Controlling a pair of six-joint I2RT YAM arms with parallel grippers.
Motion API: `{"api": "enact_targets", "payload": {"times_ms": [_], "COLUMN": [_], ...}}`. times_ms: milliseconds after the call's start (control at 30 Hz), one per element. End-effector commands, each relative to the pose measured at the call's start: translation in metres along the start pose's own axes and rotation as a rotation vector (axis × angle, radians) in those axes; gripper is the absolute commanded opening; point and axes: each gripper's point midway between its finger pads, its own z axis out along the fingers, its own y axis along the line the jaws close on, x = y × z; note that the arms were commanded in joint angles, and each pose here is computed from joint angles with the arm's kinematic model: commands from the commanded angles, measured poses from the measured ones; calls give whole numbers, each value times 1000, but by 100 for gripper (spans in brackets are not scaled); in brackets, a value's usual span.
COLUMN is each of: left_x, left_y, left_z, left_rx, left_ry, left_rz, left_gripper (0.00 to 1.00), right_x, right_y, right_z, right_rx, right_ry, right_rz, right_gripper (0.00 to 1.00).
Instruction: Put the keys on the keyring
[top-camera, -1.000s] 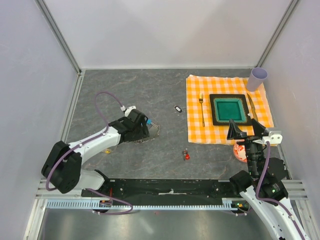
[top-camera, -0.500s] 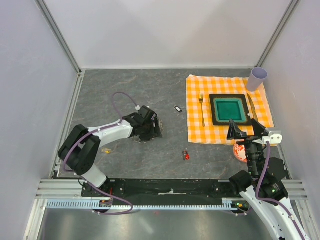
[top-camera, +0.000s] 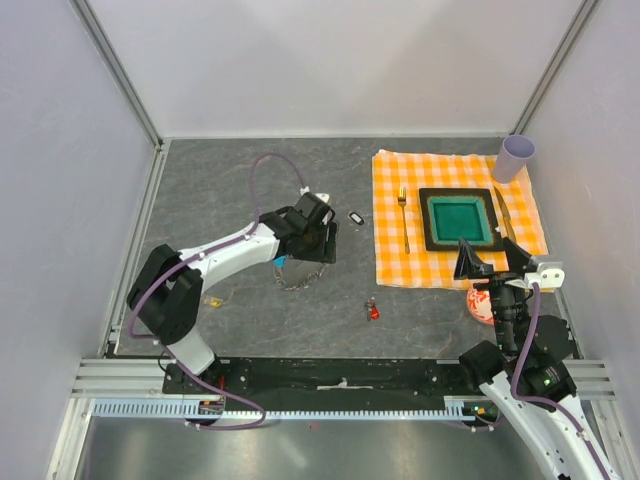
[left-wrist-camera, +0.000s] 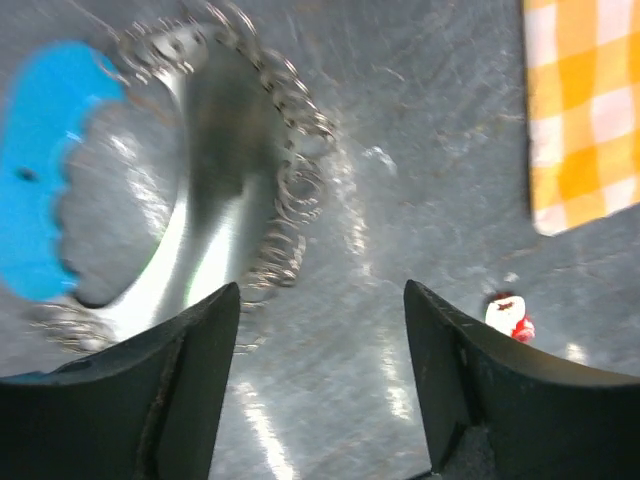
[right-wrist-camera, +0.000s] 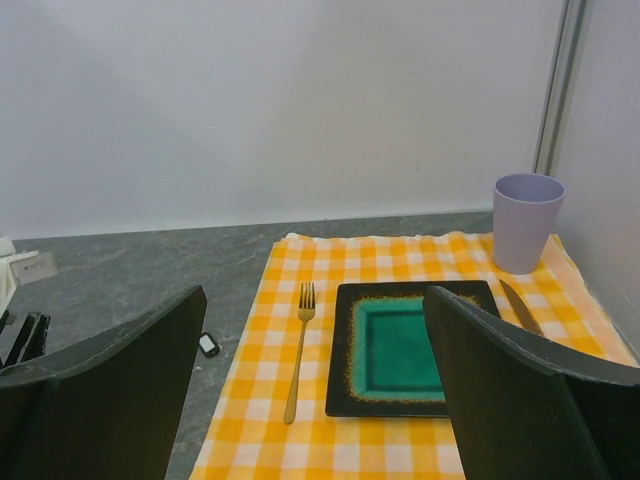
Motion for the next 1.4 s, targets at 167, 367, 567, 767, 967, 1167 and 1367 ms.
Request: {"api": "enact_targets", "payload": {"times_ms": [167,367,567,767,967,1167,1367], "left_x": [-32,-46,-52,-44,-33,-19,8], "left_y": [27,4,1,-1,2,21,69], "left_z": [13,37,60,76,84,72,43], "left_rx": [-132,-31,-21,11,6,-50,-217], "left_ry": [91,85,97,140,182,202,165], "left_rz": [555,646,659,661,610,357,55], "left_gripper": [54,47,45,45,38,10,2], "right_x": [-8,-9,-9,-10,-10,-10,-10], "right_y": [1,2,0,1,1,1,1], "right_z": [0,0,0,-1,-1,0,0], "right_rx": [-8,-11,-9,-11,-12,-14,-14], "right_ry": [-34,-34,-34,-37,-36,-37,-40], "right_rz": [11,11,-16,-11,-12,-13,-10], "right_gripper": [98,98,98,98,98,98,98]}}
